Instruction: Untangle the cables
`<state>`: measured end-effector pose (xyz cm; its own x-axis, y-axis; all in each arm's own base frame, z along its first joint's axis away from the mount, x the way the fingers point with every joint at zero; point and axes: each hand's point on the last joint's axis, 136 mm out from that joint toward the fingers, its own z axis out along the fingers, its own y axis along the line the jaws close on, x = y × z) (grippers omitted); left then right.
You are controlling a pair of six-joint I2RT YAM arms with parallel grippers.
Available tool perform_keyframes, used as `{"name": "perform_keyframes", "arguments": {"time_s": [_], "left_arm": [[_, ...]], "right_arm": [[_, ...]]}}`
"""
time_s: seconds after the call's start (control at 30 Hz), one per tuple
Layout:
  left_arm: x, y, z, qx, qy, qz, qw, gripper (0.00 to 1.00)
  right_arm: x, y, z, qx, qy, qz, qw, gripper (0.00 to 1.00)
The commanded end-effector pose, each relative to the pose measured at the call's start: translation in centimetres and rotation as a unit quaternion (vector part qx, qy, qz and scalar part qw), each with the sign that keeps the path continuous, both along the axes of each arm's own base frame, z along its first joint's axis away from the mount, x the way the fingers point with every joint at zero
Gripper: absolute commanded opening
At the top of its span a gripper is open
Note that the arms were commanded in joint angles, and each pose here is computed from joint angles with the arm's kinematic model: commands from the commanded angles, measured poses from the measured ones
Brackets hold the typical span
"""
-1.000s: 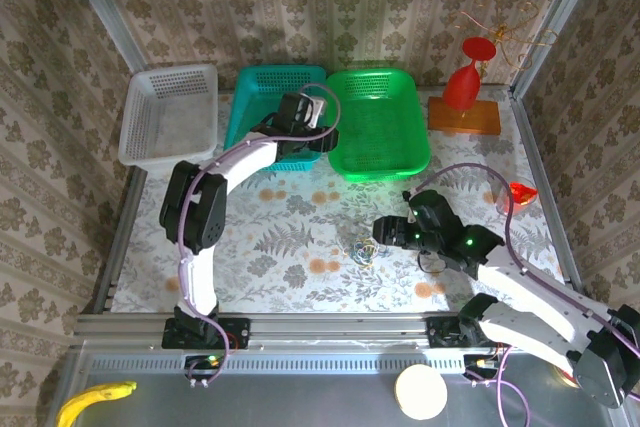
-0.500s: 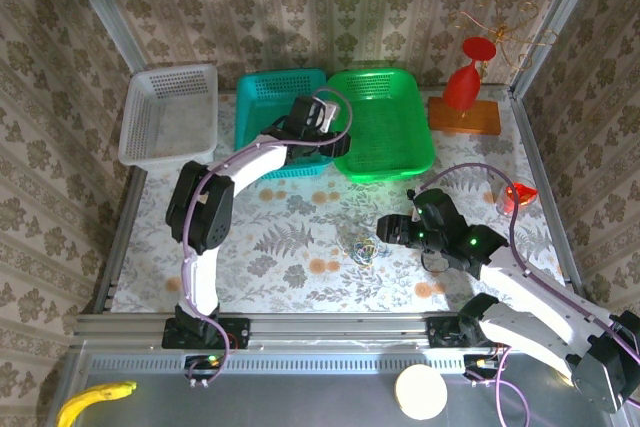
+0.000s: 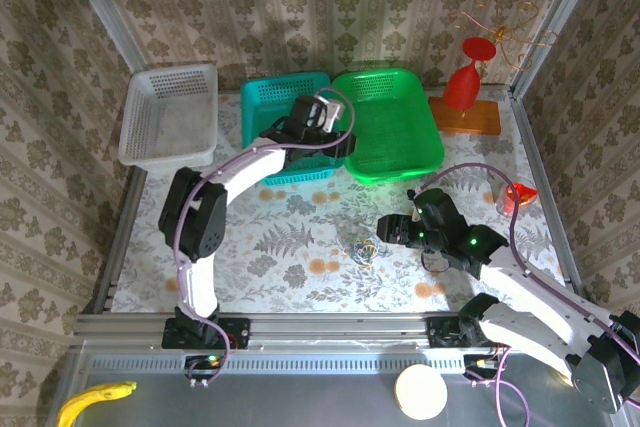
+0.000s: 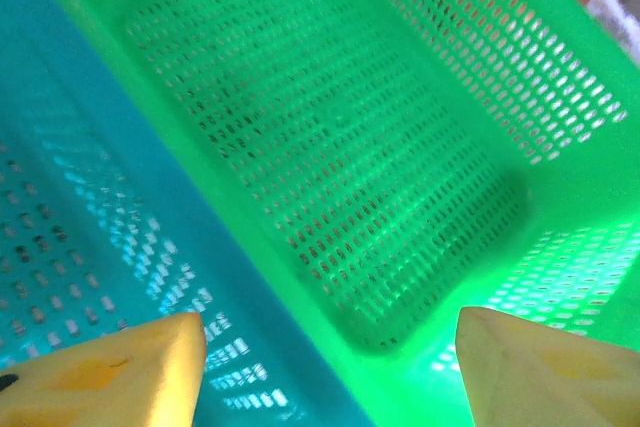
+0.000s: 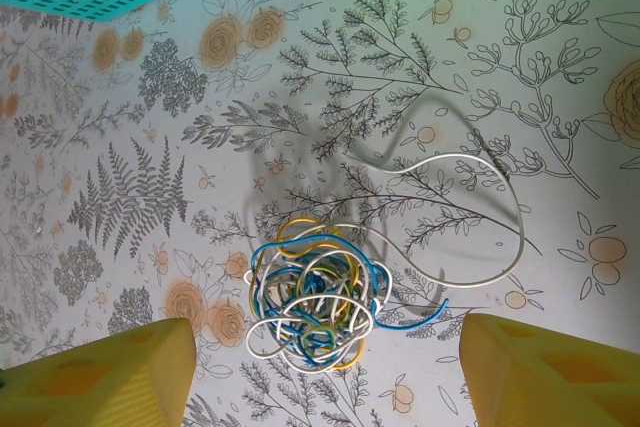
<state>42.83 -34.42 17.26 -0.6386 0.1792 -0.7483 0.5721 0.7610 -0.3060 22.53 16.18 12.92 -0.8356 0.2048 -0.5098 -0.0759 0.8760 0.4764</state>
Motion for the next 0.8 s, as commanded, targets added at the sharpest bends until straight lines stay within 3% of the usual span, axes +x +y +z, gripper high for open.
{"name": "perform_keyframes", "arguments": {"time_s": [0.0,0.07,0.2,0.43,0.57,0.77], "left_arm": [[1.6,4.6,6.0,-0.050,-0.038,0.057,0.996,0.68],[2.3,7.8,7.5,-0.061,-0.044,0.092,0.993,0.69],[4.5,17.8,8.8,-0.058,-0.049,0.199,0.977,0.71],[6.2,31.7,6.2,-0.066,-0.003,0.332,0.941,0.73],[6.7,35.3,3.8,-0.063,0.027,0.355,0.932,0.73],[7.5,35.4,0.2,-0.036,0.064,0.332,0.940,0.73]], "right_arm": [[-0.1,0.2,-0.1,0.004,0.006,0.007,1.000,0.72],[0.0,0.3,-0.2,0.005,0.006,0.009,1.000,0.72],[0.1,0.6,-0.2,0.007,0.006,0.011,1.000,0.73],[0.4,1.0,-0.2,0.012,0.007,0.015,1.000,0.73],[0.3,0.9,-0.2,0.012,0.009,0.014,1.000,0.73],[0.3,0.9,0.0,0.016,0.008,0.012,1.000,0.73]]}}
